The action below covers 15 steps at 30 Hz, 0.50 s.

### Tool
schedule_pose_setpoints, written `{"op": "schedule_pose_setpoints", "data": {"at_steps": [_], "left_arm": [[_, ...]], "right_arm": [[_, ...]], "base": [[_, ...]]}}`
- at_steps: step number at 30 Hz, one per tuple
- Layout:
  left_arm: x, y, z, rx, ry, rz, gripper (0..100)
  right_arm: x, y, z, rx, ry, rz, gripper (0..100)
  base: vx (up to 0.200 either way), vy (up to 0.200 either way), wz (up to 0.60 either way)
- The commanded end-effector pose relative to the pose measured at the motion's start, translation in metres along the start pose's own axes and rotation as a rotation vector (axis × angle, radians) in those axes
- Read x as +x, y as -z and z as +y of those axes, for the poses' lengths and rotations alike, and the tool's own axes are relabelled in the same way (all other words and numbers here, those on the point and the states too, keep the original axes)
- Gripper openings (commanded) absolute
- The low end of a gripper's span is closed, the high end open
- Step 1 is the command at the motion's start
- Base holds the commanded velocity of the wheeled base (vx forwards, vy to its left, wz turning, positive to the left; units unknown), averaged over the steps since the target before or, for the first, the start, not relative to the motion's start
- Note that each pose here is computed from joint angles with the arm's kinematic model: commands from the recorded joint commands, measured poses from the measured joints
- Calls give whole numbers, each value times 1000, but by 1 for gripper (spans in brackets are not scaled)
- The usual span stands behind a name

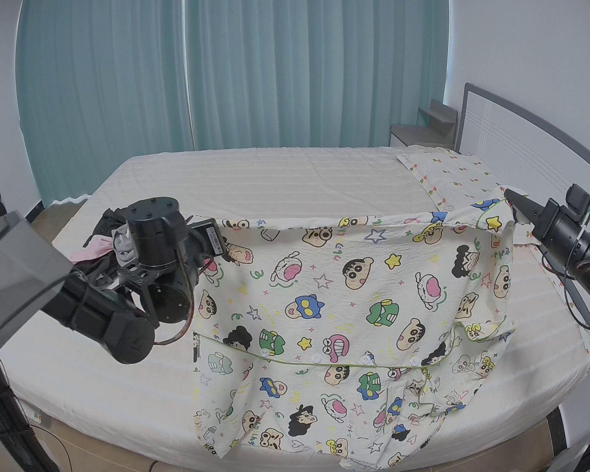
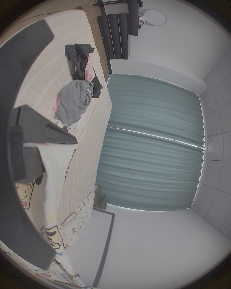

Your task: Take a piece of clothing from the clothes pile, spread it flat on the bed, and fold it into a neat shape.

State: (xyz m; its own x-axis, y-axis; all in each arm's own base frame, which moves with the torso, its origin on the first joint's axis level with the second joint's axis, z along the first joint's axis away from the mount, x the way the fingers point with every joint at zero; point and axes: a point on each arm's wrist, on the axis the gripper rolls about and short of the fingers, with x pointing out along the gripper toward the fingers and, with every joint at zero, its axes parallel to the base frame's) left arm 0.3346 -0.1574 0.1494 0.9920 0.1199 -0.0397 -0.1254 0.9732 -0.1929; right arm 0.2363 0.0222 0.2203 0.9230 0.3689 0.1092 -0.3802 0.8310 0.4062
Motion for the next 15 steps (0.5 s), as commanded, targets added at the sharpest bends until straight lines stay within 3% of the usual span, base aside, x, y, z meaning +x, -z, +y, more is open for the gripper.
{"op": "schedule_pose_setpoints", "data": {"at_steps": [1, 5, 9, 15], "left_arm": [[37, 48, -12, 56, -20, 62, 0], [74, 87, -21, 63, -38, 74, 0], [89, 121, -16, 99, -62, 128, 0], [103, 147, -14, 115, -77, 151, 0]], "right_arm": [[33, 28, -28, 25, 45, 76, 0], [60, 51, -49, 33, 66, 93, 0], [77, 78, -69, 55, 107, 153, 0], [105, 113, -101, 69, 159, 183, 0]], "base": [[200, 0, 0], [50, 0, 0], [0, 0, 0], [0, 0, 0]]}}
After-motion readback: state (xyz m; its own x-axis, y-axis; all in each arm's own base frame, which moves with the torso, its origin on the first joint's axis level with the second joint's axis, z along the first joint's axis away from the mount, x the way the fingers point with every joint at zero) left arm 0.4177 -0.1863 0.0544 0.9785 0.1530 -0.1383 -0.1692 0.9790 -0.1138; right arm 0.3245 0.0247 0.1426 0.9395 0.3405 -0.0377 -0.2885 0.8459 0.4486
